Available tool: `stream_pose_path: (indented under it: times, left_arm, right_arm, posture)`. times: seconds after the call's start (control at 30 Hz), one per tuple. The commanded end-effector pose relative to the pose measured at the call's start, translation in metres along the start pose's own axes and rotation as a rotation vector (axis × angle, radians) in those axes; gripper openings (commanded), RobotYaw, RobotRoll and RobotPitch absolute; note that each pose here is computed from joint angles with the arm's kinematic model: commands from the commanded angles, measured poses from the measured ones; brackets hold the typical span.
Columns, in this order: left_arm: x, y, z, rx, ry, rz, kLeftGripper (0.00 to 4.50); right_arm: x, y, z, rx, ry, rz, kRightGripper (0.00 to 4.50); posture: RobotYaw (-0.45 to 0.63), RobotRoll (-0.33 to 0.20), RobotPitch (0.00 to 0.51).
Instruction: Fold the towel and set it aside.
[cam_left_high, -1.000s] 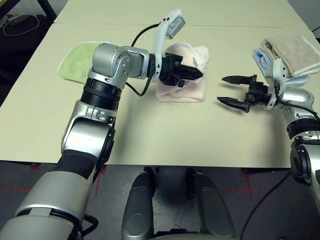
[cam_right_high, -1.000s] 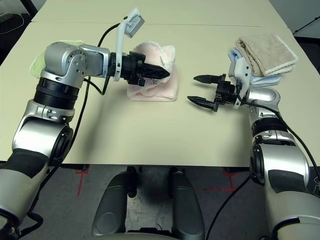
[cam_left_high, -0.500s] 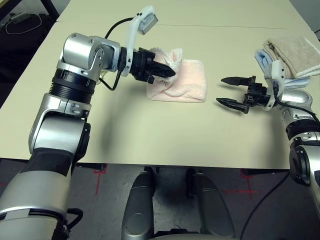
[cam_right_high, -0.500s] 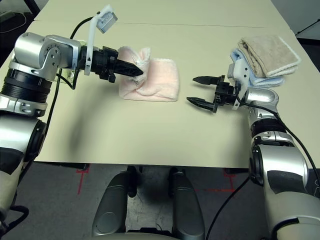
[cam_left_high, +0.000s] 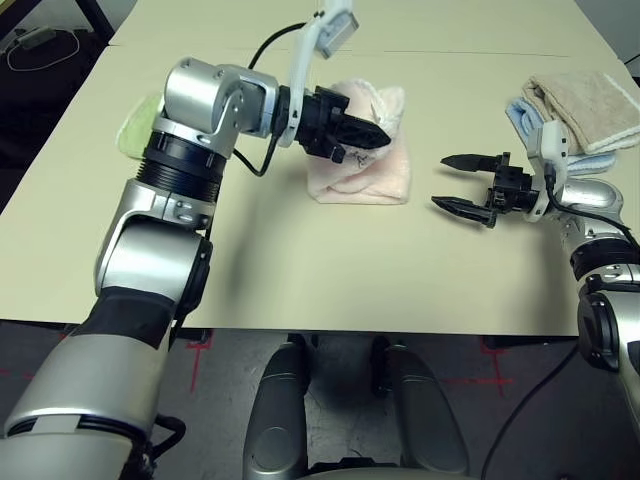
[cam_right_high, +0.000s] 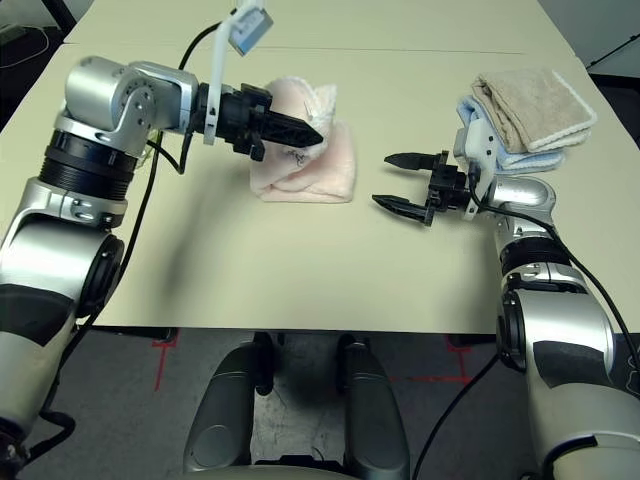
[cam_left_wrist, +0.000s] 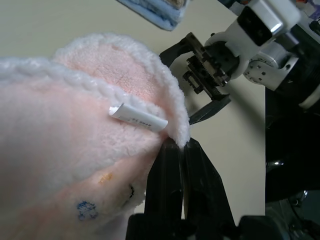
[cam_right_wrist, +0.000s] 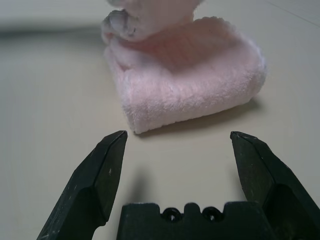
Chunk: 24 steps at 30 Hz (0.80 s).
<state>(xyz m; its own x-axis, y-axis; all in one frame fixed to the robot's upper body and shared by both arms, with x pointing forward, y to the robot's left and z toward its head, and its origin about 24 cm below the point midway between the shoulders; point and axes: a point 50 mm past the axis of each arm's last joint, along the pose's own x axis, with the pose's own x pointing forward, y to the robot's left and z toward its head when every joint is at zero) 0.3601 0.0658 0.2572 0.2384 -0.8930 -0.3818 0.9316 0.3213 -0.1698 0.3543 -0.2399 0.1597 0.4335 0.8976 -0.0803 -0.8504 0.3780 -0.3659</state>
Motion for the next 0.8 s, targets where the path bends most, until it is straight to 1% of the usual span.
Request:
stream_pose_path:
  times: [0.03,0.23,0.4,0.6,0.8]
  left_arm:
    - [0.005,0.004,0.001,0.002,-0.019,0.033,0.05]
    - [0.017,0.01,-0.002,-0.001,-0.034,0.062,0.05]
    - [0.029,0.005,-0.004,-0.008,-0.028,0.024,0.05]
    - [0.036,-0.008,-0.009,-0.01,0.033,-0.069,0.05]
    - [0.038,-0.009,-0.022,-0.015,0.103,-0.086,0.05]
  right_arm:
    - [-0.005,0.002,-0.004,0.004,0.012,0.001,4.5]
    - [-0.005,0.003,-0.004,0.006,0.016,0.0,4.5]
    - [-0.006,0.003,-0.005,0.008,0.018,-0.002,4.5]
    - [-0.006,0.003,-0.005,0.006,0.02,-0.002,4.5]
    - [-0.004,0.003,-0.005,0.006,0.016,0.001,4.5]
  posture:
    - [0.07,0.0,0.215]
    - [0.06,0.0,0.216]
    - [0.06,0.0,0.218]
    - [0.06,0.0,0.219]
    - [0.07,0.0,0.219]
